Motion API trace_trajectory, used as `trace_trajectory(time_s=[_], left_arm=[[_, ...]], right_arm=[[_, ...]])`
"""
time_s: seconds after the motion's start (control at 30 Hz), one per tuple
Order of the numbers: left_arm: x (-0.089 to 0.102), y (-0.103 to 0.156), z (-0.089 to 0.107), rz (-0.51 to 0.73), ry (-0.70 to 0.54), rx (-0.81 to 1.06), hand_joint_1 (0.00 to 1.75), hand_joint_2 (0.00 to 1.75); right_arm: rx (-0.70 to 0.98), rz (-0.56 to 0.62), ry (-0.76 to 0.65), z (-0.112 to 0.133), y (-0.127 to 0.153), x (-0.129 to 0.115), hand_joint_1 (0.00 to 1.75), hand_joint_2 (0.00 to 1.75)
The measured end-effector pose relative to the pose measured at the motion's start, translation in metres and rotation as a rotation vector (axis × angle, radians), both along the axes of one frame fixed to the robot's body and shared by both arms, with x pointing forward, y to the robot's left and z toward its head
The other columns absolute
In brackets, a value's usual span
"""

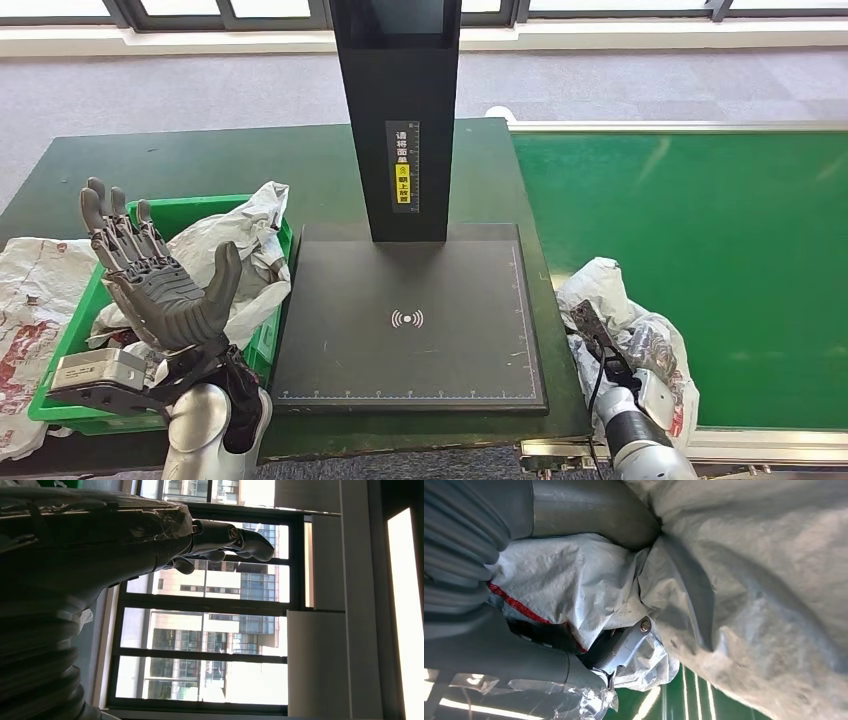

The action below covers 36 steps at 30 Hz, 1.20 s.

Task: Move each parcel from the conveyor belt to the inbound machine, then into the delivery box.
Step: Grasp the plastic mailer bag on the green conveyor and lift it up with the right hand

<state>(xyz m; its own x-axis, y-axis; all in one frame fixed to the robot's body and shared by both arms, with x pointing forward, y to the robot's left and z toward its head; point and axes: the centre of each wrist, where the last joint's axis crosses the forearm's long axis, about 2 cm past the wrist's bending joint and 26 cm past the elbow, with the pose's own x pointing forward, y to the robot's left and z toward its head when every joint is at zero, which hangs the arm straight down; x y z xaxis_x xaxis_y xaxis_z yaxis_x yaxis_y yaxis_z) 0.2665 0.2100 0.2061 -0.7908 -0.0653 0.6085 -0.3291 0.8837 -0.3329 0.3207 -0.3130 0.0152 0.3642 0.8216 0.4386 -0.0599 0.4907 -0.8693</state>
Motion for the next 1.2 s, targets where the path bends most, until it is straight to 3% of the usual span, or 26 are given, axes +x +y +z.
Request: trace_trajectory(time_s=[0.3, 0.63, 0.97, 1.2], left_arm=[[0.0, 0.0, 0.001, 0.002, -0.003, -0.001, 0.0, 1.75], [0.0, 0.0, 0.001, -0.002, -0.007, 0.004, 0.0, 1.75], [0.0, 0.0, 0.001, -0.013, -0.007, 0.012, 0.0, 1.75], [0.001, -0.002, 0.0, -0.018, -0.001, 0.018, 0.0, 1.75]], right_arm=[[-0.001, 0.004, -0.135, -0.001, 0.002, -0.004, 1.75, 1.75], [0.015, 0.001, -0.539, 0.02, 0.015, -0.005, 1.75, 1.75], [0.046, -0.085, -0.978, 0.082, 0.029, -0.021, 1.75, 1.75], [0.262, -0.077, -1.237, 0.128, 0.047, -0.011, 1.75, 1.75]])
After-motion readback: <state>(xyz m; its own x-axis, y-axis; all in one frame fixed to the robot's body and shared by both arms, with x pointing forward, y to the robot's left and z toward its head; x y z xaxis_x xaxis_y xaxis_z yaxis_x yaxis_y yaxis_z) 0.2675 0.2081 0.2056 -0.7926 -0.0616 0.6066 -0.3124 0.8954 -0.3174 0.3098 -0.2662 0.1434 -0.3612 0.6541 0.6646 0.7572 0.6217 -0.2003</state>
